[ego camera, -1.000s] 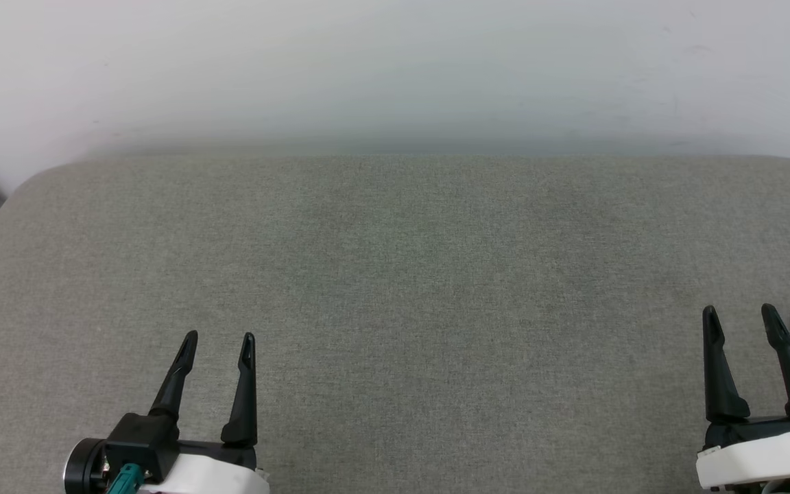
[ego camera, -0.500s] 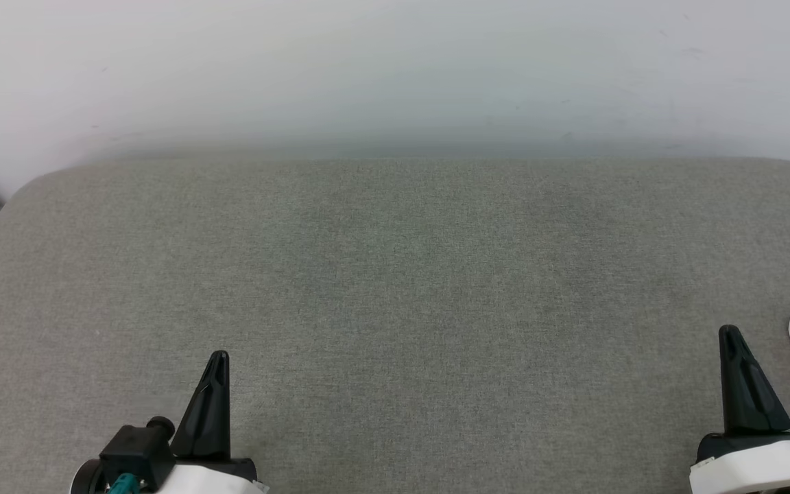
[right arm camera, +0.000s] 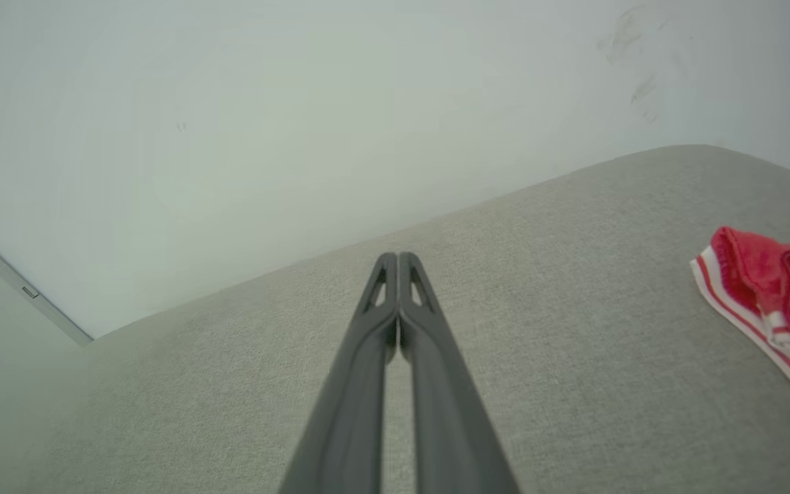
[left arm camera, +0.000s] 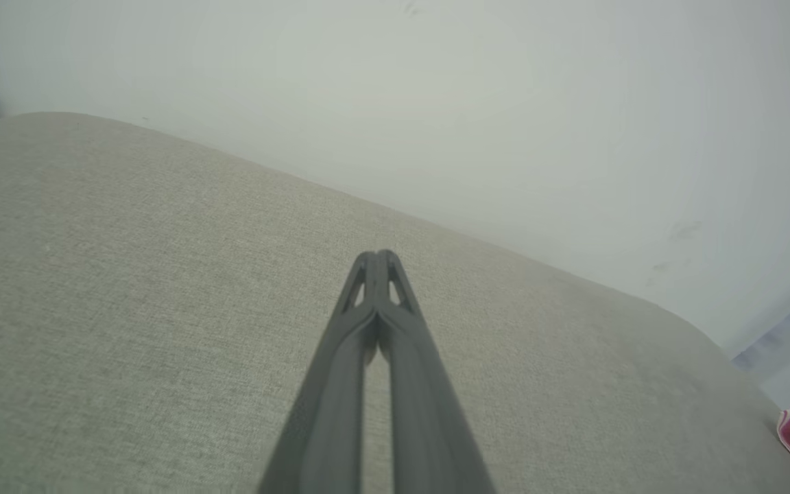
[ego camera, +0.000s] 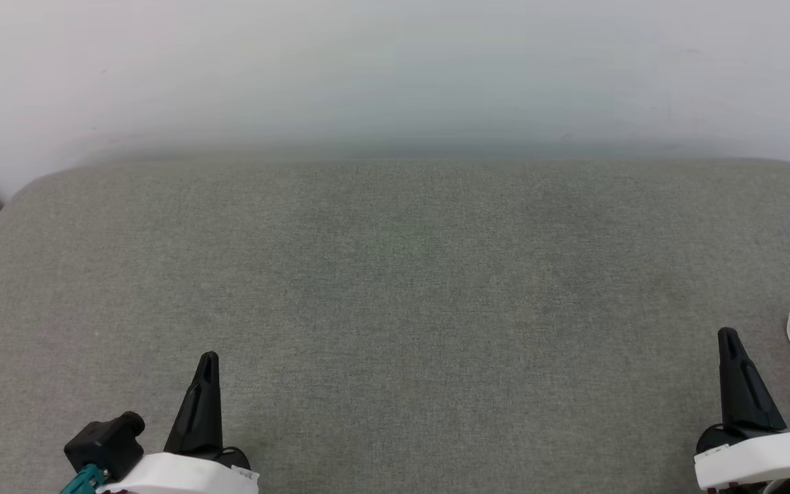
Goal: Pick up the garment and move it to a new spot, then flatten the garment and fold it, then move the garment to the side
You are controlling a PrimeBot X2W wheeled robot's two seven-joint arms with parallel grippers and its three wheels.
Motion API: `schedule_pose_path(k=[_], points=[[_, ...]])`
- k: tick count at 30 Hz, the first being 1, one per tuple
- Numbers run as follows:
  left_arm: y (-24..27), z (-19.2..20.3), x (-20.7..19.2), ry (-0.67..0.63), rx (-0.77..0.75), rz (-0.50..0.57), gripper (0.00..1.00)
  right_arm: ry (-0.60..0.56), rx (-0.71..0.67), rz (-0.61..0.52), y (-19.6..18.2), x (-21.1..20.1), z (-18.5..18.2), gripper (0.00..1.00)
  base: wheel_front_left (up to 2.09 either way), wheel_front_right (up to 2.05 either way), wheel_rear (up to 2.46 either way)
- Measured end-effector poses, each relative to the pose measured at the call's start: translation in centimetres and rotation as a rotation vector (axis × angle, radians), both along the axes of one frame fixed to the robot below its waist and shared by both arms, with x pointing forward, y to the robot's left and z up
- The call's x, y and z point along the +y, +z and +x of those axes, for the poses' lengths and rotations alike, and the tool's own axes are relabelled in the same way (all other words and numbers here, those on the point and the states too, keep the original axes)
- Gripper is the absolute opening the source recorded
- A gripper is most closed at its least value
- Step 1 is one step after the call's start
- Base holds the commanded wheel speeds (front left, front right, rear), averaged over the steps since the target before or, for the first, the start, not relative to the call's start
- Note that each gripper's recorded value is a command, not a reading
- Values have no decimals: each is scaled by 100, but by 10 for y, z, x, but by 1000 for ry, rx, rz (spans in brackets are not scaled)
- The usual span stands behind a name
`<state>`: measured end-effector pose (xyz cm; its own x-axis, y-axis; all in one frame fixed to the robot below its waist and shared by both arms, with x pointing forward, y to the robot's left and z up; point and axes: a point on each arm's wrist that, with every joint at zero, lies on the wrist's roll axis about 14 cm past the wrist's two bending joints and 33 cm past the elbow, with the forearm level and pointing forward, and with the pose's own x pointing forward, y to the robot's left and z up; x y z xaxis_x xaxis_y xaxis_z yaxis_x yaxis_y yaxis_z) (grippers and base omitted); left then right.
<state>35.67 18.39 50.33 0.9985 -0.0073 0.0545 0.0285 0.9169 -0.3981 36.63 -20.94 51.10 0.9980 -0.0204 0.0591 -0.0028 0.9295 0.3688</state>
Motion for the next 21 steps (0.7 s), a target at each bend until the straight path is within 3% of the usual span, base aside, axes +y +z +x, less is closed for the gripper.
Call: schedule_pose_path(k=[21], points=[[-6,8,9,25,45,-322,0,-15,41,332,-8,-2,6,0,0,0,0]])
